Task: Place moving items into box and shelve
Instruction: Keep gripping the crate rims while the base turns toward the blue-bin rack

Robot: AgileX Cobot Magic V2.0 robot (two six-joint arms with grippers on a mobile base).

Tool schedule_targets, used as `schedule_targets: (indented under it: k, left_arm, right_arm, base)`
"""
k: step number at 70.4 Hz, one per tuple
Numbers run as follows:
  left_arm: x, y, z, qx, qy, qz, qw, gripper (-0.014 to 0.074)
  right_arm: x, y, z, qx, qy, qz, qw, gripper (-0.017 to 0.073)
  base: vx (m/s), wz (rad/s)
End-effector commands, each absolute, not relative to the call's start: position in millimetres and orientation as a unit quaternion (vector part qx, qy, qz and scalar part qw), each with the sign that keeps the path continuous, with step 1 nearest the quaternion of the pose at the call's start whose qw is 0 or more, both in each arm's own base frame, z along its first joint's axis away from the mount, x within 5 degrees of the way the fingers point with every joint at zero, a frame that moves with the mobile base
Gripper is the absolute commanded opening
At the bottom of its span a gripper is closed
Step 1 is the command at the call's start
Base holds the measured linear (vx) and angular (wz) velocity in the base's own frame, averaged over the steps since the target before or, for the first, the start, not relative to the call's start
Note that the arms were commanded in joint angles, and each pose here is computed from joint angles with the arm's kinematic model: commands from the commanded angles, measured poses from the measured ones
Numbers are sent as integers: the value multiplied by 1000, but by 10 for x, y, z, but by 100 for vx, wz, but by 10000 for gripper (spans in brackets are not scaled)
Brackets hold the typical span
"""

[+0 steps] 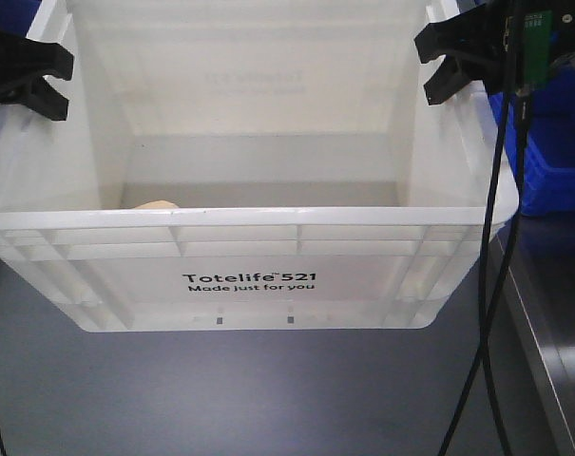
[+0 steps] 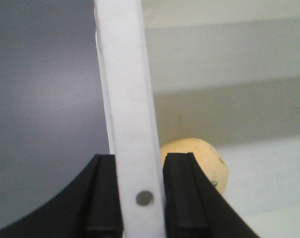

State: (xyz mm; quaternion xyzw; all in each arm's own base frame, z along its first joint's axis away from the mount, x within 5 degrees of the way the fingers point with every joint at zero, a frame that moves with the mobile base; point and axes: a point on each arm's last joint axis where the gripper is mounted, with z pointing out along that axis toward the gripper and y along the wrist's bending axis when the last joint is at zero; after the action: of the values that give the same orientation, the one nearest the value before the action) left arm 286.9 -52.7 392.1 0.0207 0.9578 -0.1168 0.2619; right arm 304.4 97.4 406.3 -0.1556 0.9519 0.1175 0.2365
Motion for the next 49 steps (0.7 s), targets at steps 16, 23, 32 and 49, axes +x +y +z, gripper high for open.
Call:
schedule_targets:
  k: [16,23,32,49]
  left_arm:
    - [2803,-574,4254,21,924,-154,351,-17]
    - [2803,-574,4254,21,924,-154,351,-17]
    - [2803,-574,4254,21,924,-154,351,-17]
    - [2803,-574,4254,21,924,-154,351,-17]
  right_arm:
    - [2854,1015,4383,-176,926,161,291,-12]
    - [2854,1015,4383,-176,926,161,291,-12]
    - [2854,1015,4383,-176,926,161,291,-12]
    - [2854,1015,4383,-176,926,161,291,-12]
  base:
    - [39,-22]
    - [42,-17]
    - [44,-15]
    - [46,-8]
